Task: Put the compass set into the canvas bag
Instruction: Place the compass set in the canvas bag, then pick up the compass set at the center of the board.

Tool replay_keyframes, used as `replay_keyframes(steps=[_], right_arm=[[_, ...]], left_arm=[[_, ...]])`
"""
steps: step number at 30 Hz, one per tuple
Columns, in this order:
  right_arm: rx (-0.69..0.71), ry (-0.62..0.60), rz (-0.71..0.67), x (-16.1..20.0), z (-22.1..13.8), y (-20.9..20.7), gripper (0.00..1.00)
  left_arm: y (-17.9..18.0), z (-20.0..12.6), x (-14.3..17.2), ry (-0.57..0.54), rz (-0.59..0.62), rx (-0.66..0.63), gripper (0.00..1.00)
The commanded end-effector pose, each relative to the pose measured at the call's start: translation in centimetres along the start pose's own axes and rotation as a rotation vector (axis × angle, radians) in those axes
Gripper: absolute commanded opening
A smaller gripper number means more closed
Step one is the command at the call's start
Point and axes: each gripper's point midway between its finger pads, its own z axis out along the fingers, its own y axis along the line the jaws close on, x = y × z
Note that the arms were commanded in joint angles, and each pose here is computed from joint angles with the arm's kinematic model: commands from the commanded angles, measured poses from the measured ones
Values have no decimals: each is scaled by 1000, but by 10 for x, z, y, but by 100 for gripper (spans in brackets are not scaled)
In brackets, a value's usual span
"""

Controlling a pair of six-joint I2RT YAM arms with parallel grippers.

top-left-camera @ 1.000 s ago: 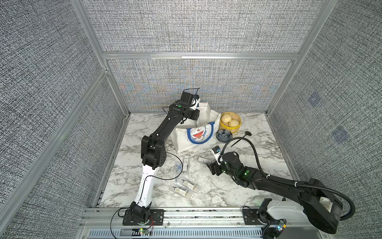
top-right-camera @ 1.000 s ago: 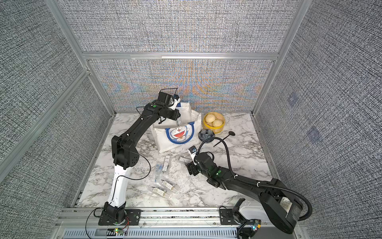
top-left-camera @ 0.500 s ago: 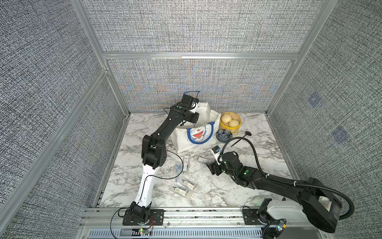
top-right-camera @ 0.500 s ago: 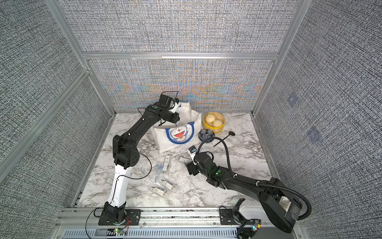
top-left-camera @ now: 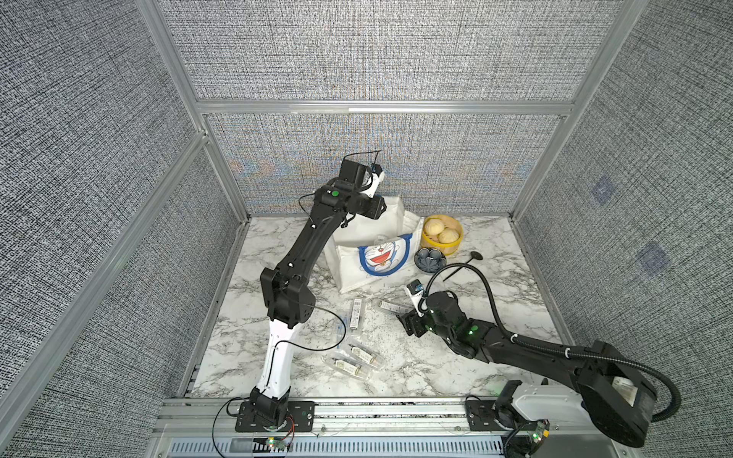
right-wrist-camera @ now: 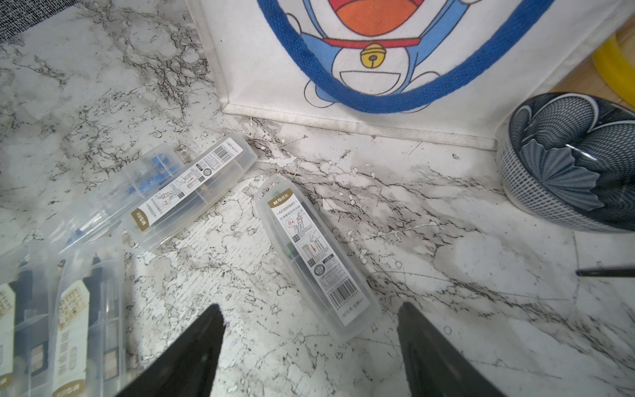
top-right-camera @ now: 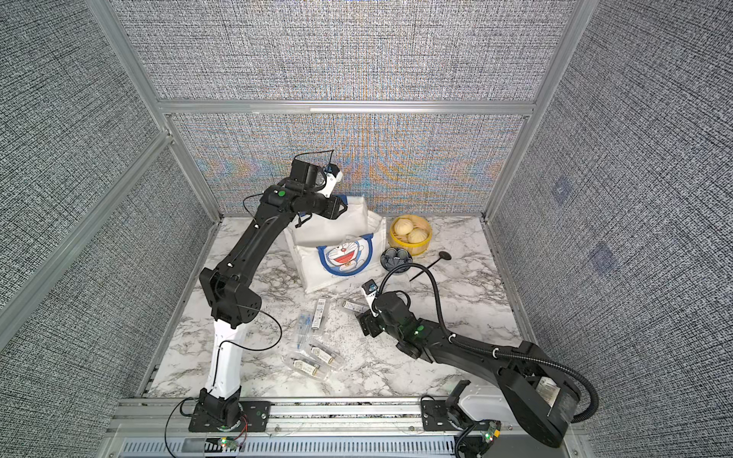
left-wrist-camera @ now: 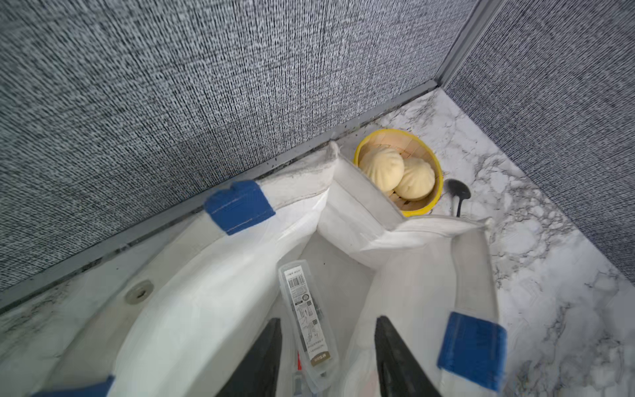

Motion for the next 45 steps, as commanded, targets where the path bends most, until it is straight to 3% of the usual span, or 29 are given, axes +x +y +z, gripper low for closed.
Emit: replay_keyframes(steps=[1, 6, 11, 17, 22, 25, 31, 40, 45], right_arm=[[8, -14, 2, -4, -1, -1, 79], [11, 11, -11, 0, 4, -1, 79], [13, 62, -38, 6, 7, -1, 80], [-5, 245, -68, 20, 13, 3, 86], [-13, 416, -123, 37, 16, 4, 99], [-33, 481, -138, 38, 24, 5, 99], [-10, 554, -144, 34, 45, -4, 99], [5, 629, -190, 43, 65, -15, 96], [-39, 661, -190, 50, 73, -7, 86]], left_arm=[[-12, -30, -5, -10, 17, 22, 50], [-31, -75, 3, -31, 10, 56, 50], [-46, -110, 34, -79, 0, 88, 50], [-53, -140, 87, -160, 8, 92, 51], [-51, -149, 114, -217, -8, 79, 54], [-44, -150, 120, -230, -59, 46, 55], [-49, -141, 127, -202, -117, 97, 56], [-54, -137, 128, -172, -123, 126, 56], [-55, -140, 127, -176, -118, 131, 56]])
